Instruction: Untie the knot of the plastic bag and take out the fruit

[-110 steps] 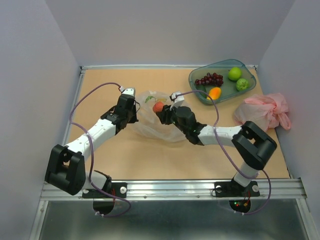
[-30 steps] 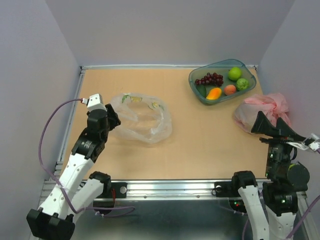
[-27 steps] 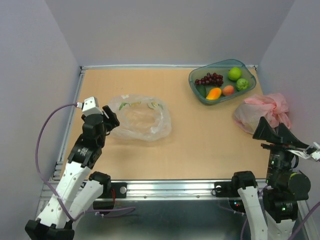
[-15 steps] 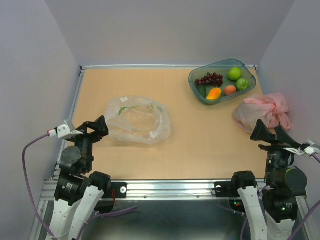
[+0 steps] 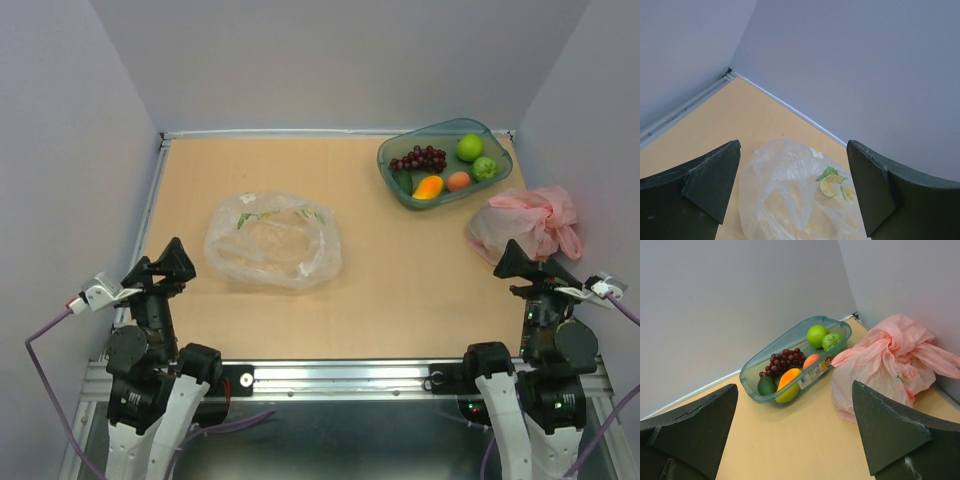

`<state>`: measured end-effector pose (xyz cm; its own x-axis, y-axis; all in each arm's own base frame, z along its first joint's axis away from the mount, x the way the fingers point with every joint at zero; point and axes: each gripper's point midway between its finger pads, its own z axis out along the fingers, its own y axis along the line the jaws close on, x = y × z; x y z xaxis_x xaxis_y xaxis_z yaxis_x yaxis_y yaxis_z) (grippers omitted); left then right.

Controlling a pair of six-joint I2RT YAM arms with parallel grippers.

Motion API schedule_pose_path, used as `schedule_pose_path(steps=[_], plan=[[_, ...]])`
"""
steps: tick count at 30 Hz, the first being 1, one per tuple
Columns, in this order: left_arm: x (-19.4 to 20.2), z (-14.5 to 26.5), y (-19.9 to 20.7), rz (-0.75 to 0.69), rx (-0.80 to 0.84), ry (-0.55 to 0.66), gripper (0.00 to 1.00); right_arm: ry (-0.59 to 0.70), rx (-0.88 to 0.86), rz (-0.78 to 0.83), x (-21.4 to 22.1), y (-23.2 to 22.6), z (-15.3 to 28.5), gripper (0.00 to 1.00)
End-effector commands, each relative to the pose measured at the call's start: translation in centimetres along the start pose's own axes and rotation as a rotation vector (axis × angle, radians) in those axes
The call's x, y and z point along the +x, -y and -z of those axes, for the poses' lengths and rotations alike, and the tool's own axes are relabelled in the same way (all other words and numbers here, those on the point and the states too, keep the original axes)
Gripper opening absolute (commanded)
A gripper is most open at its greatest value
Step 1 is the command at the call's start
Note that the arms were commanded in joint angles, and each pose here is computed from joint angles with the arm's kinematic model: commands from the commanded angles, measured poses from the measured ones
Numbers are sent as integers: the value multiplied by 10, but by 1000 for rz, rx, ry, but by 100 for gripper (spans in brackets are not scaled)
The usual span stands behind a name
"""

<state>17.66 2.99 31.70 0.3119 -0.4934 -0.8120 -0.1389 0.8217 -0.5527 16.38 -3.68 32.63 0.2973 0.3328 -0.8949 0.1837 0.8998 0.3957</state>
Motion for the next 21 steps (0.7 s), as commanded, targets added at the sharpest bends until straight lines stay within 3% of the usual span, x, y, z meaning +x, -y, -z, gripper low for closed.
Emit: schedule_pose_path(steps=[1,21], plan=[[-45,22,-6,111,22,188,99,3,3,5,2,1,-2,100],[-45,19,-6,92,13,217,99,2,-39,5,2,-6,-2,100]])
